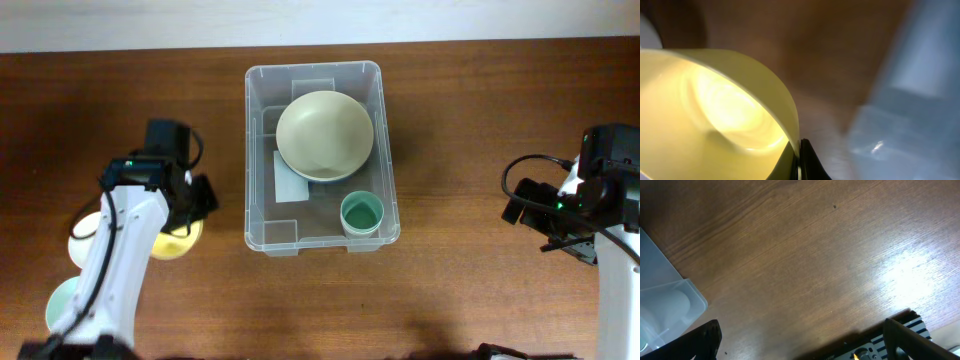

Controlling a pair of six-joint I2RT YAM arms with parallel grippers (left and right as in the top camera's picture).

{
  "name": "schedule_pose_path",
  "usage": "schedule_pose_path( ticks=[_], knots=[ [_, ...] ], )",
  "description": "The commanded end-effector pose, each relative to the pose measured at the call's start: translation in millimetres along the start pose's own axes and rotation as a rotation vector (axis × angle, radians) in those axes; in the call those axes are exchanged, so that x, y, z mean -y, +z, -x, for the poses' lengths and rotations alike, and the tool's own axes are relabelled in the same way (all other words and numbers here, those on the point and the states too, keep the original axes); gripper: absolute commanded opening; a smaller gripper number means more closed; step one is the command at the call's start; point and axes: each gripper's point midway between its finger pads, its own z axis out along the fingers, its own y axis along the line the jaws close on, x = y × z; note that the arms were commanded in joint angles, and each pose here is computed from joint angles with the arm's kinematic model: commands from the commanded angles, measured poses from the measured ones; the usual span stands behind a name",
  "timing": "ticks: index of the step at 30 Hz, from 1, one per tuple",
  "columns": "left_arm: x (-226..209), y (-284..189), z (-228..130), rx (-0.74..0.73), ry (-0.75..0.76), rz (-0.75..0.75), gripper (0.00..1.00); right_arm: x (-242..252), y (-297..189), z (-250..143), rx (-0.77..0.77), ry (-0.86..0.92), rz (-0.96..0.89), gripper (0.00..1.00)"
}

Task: Pack container
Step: 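Carry the yellow bowl into the container's front left, release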

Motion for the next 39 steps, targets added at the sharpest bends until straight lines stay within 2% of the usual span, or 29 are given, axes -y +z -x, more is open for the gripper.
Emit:
schedule_pose_path(
  ticks=[1,4,9,13,18,24,32,37,39],
  knots=[
    [35.7,-59.7,16.4,0.150,0.081,-0.101,0.00,-0.5,0.5,0.2,-0.001,0.000,0.002,0.99],
    [67.9,-89.2,13.8,0.204,0.132,-0.170,0.00,-0.5,0.5,0.2,-0.001,0.000,0.002,0.99],
    [122.1,-108.7,-4.3,0.246,0.237,-0.277,0.01,-0.5,0.5,0.2,-0.001,0.000,0.002,0.99],
    [156.7,-105.2,-21.4,0.251,0.319,-0.304,0.01,-0.6,0.5,0.2,-0.001,0.000,0.002,0.99],
    [187.6,-78.1,-46.4,0.179,0.415,-0.288,0.01,-0.6,0.5,0.1,-0.001,0.000,0.002,0.99],
    [202.4,-37.5,-65.5,0.062,0.463,-0.243,0.00,-0.6,0.5,0.1,-0.001,0.000,0.002,0.99],
    [193.1,19.4,-87.4,-0.123,0.463,-0.119,0.00,-0.1,0.5,-1.4,-0.007,-0.001,0.000,0.99],
    [191.8,35.6,-91.4,-0.157,0.466,-0.087,0.01,-0.1,0.5,-1.4,-0.008,0.000,0.000,0.99],
    [191.8,35.9,-91.5,-0.158,0.467,-0.086,0.05,-0.1,0.5,-1.4,-0.007,0.000,0.000,0.99]
  ],
)
